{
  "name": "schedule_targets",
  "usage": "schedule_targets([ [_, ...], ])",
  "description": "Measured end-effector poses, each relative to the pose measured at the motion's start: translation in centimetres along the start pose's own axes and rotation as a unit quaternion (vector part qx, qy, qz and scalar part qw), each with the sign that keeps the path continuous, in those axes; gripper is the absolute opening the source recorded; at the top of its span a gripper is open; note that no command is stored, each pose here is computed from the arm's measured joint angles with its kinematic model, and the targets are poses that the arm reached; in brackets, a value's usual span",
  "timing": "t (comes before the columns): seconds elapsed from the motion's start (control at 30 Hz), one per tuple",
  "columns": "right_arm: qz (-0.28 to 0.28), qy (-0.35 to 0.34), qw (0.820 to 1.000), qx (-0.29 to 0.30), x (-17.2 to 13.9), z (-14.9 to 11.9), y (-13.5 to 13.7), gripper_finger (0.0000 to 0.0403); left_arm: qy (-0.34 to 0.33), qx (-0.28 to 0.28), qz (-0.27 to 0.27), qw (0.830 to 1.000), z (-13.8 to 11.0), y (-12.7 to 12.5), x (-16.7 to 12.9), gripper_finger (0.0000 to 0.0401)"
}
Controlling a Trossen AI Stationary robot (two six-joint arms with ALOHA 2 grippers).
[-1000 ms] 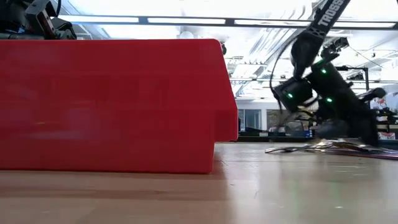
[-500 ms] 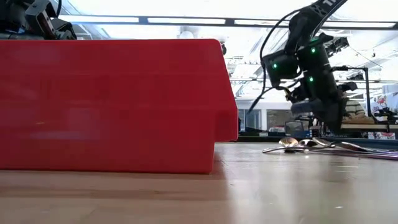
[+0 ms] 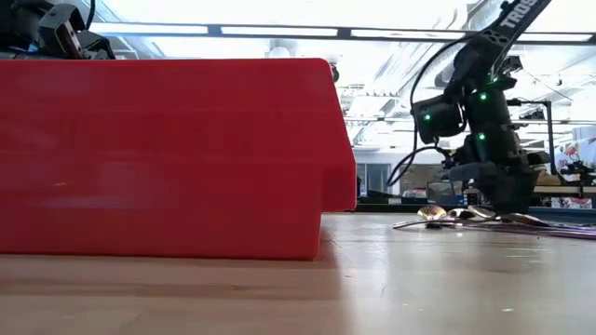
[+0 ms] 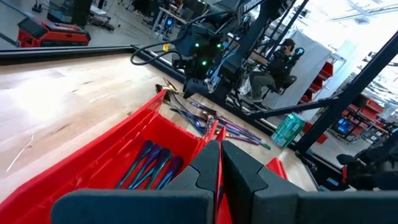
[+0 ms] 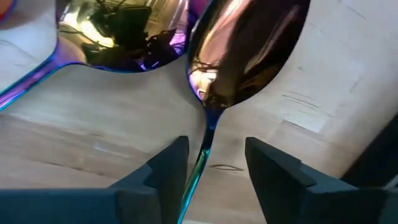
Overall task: Sort silverware
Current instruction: Put the purple spoon into the center red bin
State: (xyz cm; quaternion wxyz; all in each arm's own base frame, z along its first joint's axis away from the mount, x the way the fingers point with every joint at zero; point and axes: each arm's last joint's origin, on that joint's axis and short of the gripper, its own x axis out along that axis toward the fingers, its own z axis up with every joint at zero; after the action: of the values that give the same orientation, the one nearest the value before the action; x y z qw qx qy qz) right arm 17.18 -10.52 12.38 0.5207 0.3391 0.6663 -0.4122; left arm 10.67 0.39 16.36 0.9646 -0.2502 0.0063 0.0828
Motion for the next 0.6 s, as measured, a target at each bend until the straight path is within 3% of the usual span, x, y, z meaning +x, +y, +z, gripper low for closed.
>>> schedule_targets([
  [0.27,0.004,-0.025,0.999,-0.021,-1.1,0.2,1.1,0.0012,-0.004,-0.001,0.001,1.0,0.1,0.0,0.0,0.0],
  [0.43,-0.027,-0.084,0.996,-0.025,-5.8,-0.2,1.9,0.0003,-0.001,0.0,0.002,1.0,0.0,0.0,0.0,0.0],
  [0.6,0.028,-0.165,0.984,-0.057,-12.5,-1.4,4.5,0.0002,-0.007,-0.001,0.008,1.0,0.1,0.0,0.0,0.0],
])
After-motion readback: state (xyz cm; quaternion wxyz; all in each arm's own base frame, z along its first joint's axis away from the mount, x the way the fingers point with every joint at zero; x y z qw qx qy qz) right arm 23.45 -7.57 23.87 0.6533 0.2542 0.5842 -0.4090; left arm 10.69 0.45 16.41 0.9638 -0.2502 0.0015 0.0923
